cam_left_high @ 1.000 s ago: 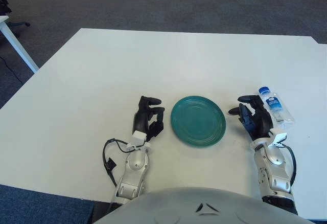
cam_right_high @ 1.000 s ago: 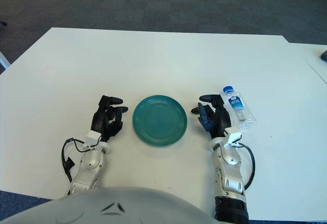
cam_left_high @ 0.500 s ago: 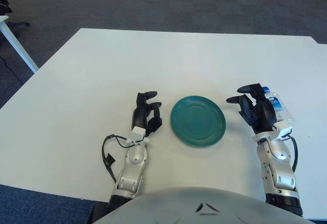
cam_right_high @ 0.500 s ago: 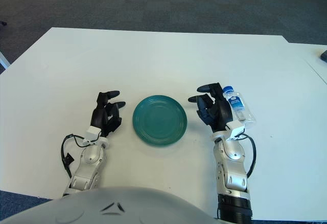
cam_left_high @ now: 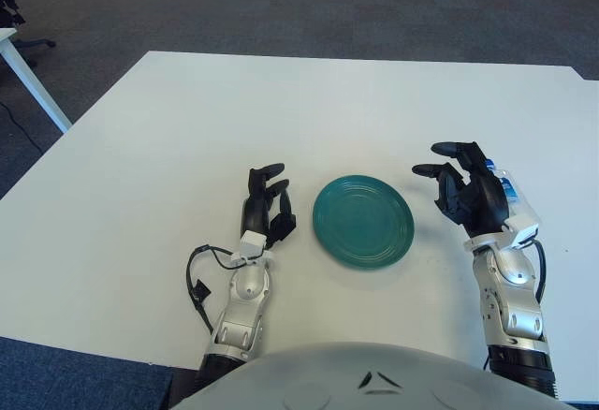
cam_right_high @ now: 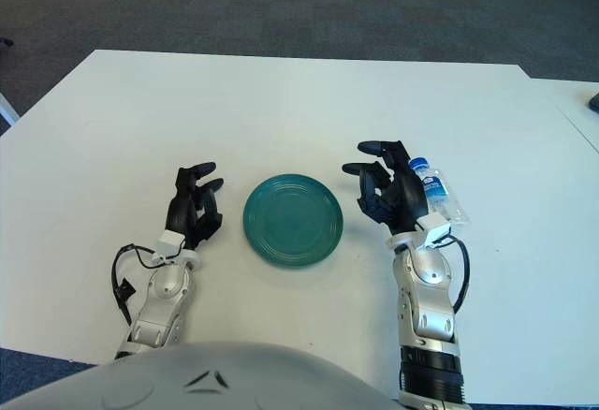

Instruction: Put the bottle into the plate.

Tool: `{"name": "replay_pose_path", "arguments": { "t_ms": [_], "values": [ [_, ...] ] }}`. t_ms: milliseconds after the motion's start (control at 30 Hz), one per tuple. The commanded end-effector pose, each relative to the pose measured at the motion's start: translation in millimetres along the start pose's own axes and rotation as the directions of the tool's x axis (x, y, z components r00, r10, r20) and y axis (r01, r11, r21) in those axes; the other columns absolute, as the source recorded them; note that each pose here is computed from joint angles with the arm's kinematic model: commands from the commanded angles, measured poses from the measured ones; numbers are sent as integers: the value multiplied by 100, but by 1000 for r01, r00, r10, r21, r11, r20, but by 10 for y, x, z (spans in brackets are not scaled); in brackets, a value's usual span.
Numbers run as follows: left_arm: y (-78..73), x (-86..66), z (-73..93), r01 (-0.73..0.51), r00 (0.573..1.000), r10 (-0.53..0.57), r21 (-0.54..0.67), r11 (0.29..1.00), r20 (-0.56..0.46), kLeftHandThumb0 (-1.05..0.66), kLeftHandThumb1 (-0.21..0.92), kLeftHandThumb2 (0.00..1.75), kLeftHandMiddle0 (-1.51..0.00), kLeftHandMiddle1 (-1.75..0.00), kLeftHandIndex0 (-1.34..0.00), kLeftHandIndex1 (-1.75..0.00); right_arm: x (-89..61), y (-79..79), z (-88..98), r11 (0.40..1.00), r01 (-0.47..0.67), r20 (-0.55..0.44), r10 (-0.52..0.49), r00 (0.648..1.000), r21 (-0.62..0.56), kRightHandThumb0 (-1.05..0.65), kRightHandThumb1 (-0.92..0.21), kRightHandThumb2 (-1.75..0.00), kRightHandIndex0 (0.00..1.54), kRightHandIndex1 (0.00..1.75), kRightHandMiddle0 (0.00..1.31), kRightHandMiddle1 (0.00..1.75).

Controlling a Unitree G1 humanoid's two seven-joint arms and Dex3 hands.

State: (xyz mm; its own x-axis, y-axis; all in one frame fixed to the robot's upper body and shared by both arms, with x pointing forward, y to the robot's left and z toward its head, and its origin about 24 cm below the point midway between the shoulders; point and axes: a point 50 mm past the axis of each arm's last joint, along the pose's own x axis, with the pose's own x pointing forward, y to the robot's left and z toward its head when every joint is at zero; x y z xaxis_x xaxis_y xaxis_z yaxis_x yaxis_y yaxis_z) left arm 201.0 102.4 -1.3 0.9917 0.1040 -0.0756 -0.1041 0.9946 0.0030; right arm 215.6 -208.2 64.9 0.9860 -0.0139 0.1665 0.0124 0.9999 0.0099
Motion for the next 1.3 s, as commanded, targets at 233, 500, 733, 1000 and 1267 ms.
{"name": "replay_pose_path", "arguments": {
  "t_ms": [233, 500, 733, 1000, 1267],
  "values": [
    [-1, -87, -199, -16, 993, 17, 7, 1000, -117, -76, 92, 88, -31, -71, 0, -112, 106, -56, 132, 1000, 11, 58, -10, 998, -14, -63, -77, -66, 27, 68, 2, 114],
    [0, -77, -209, -7, 992, 8, 6, 1000, -123, -75, 92, 87, -30, -70, 0, -110, 248, -138, 442, 980, 59, 173, -26, 985, -191, -68, -87, -47, 20, 36, 0, 95],
    [-13, -54, -223, -3, 992, 2, -3, 1000, -122, -75, 92, 87, -30, -68, 0, -110, 331, -279, 659, 842, 58, 145, 24, 989, -536, -95, -92, -42, 11, 18, 0, 60],
    [1, -35, -243, -5, 992, 7, 13, 1000, -123, -76, 92, 90, -29, -65, 0, -109, 444, -580, 750, 420, -1, 25, 57, 998, -908, -104, -92, -69, 1, 3, 0, 10],
    [8, -33, -255, 0, 993, 2, 18, 1000, -121, -76, 92, 90, -28, -63, 0, -108, 575, -735, 836, 107, -12, -11, 17, 1000, -994, -105, -92, -84, 0, 0, 0, 0]
  ]
}}
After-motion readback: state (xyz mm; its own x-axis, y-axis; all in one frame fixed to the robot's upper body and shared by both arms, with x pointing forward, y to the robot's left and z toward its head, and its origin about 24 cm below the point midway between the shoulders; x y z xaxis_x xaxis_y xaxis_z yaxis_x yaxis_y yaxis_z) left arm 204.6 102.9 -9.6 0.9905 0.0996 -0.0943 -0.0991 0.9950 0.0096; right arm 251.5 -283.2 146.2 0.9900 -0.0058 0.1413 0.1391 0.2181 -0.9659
